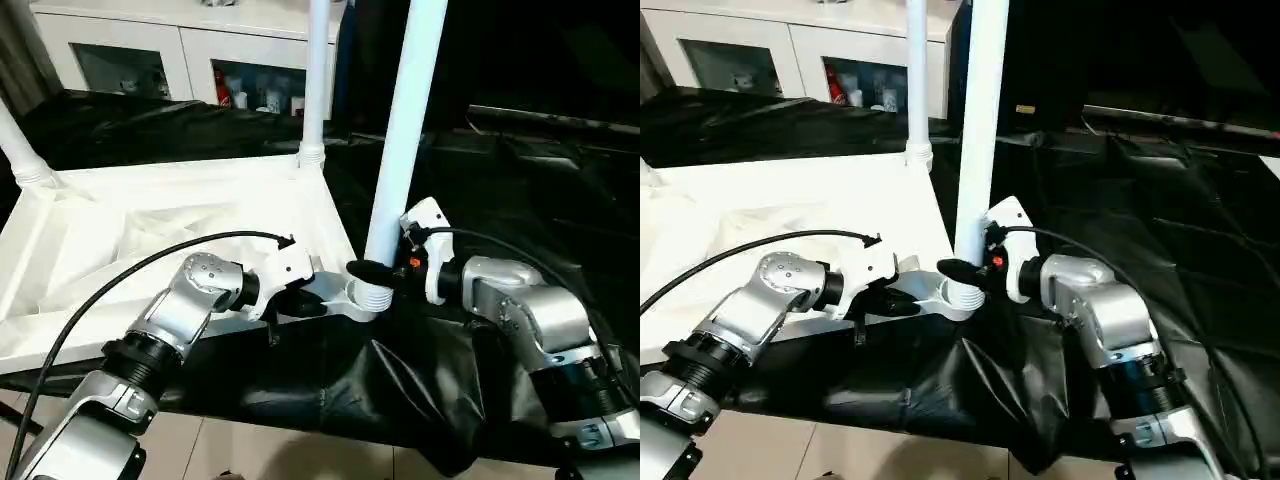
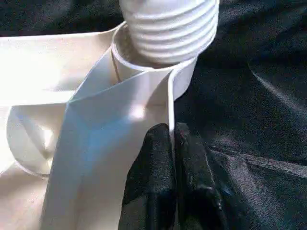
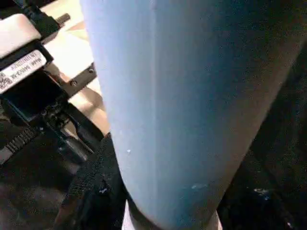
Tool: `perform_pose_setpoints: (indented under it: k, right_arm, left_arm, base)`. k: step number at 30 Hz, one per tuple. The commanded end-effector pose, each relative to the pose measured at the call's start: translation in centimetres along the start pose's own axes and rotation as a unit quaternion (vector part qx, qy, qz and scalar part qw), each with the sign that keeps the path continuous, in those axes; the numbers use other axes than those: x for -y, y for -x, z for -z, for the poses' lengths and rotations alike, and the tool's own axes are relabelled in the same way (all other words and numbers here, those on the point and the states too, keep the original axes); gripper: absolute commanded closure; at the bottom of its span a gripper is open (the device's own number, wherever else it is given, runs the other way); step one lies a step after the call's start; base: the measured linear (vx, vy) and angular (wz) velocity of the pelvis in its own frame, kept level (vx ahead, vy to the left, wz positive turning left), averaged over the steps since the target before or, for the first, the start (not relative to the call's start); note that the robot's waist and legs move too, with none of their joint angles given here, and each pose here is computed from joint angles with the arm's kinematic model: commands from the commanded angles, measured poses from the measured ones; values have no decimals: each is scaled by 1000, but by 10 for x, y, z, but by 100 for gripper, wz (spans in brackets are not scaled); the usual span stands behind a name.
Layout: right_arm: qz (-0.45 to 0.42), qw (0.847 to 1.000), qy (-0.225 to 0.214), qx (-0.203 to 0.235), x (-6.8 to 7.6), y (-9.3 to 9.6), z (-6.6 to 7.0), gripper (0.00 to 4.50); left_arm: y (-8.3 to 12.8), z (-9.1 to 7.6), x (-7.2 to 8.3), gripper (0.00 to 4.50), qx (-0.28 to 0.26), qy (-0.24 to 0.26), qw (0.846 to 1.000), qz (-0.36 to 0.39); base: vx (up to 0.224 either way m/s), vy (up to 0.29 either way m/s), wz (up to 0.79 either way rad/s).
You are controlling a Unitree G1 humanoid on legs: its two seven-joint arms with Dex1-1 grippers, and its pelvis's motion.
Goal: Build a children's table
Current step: Insert table leg to table base
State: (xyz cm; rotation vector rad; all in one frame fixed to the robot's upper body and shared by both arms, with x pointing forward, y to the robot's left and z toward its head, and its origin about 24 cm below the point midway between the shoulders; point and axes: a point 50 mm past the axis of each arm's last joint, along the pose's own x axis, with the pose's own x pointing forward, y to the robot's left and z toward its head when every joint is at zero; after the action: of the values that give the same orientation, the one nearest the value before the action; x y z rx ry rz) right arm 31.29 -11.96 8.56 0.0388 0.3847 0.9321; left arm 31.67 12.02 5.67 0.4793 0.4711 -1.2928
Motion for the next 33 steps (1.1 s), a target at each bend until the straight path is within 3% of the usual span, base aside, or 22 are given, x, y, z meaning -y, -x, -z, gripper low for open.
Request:
perform_pose_setpoints:
  k: [1,10,19,22,26,33]
  right_arm:
    - [15,1000,-10,0,5,0,3,259]
    - [31,999,-33,22,13,-4,14,259]
    - [40,995,-76,45,16,9,38,259]
    - [60,993,-90,51,17,17,53,259]
    - [55,995,-75,37,11,16,58,259]
    - [31,999,-35,18,-1,7,53,259]
  left_arm:
    - [1,3,-2,450,-19,-6,1000,0]
    - [0,3,-2,450,-17,-3,1000,-1]
    - [1,2,-4,450,-16,-5,1000,-8]
    - [1,2,-5,450,-18,-7,1000,-11]
    - [1,2,-6,450,-19,-8,1000,-11]
    - [0,1,-7,450,-20,-11,1000,-12]
  base:
    - [0,0,0]
    - [0,0,0]
    - [0,0,0]
    - [0,0,0]
    - [0,0,0]
    - [0,0,0]
